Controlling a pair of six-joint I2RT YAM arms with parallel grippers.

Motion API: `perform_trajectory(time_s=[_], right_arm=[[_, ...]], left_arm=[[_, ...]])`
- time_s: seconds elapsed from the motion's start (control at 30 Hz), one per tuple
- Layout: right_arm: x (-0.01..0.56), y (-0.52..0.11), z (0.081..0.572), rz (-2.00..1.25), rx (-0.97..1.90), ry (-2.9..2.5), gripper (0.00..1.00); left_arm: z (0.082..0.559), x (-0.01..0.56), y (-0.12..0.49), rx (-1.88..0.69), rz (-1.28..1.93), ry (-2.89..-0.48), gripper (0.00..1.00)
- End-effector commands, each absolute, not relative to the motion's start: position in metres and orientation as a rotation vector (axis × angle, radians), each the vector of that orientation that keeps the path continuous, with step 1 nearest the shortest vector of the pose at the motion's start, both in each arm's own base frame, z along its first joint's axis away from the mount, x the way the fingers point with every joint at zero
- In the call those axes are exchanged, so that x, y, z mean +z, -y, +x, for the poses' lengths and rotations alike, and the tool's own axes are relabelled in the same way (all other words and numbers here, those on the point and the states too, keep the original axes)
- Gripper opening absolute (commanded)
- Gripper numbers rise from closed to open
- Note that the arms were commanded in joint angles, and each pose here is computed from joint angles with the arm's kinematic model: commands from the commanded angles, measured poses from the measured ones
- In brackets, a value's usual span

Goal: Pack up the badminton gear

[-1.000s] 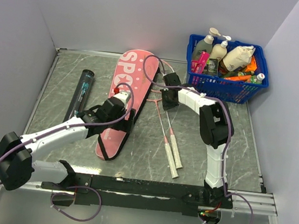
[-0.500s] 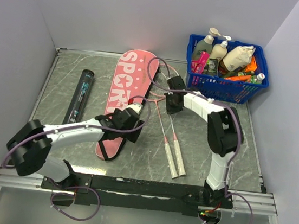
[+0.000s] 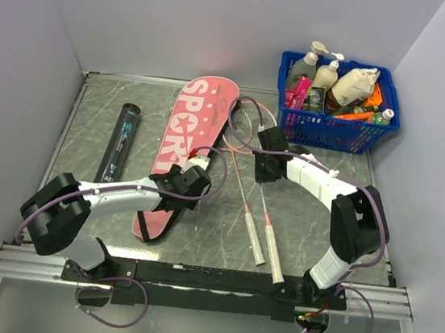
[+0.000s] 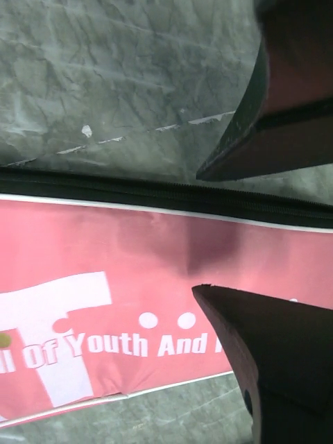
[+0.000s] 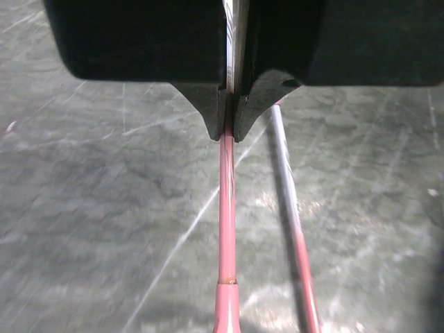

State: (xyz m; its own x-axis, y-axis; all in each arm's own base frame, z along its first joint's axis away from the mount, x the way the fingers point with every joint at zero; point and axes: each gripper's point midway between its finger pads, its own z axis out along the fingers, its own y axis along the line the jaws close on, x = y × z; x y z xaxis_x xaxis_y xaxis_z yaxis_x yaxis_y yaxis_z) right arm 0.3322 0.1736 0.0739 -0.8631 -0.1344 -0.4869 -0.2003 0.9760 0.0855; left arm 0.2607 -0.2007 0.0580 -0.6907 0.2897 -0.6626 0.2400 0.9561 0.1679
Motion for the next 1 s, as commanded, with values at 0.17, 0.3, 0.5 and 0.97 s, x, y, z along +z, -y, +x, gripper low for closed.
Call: perform_trajectory(time_s=[0.17,0.3,0.5,0.97], right_arm=[[0.085,-0.179,0.336,-0.172,0.157,-2.593,0.00],[0.088,-0.165,0.325,-0.126,0.046,-2.615,0.00],[0.088,-0.150,0.284,-0.077,0.009,-2.664,0.00],[0.084,-0.139,0.193,0.087,0.043,-2.705,0.00]], left_arm=[[0.259,0.087,0.209,0.033,0.343,-2.266,0.62],[0.260,0.098,0.204,0.047,0.323,-2.251,0.63],[0.265,0.108,0.207,0.046,0.314,-2.232,0.64],[0.245,0.116,0.190,0.135,0.510,-2.323,0.69]])
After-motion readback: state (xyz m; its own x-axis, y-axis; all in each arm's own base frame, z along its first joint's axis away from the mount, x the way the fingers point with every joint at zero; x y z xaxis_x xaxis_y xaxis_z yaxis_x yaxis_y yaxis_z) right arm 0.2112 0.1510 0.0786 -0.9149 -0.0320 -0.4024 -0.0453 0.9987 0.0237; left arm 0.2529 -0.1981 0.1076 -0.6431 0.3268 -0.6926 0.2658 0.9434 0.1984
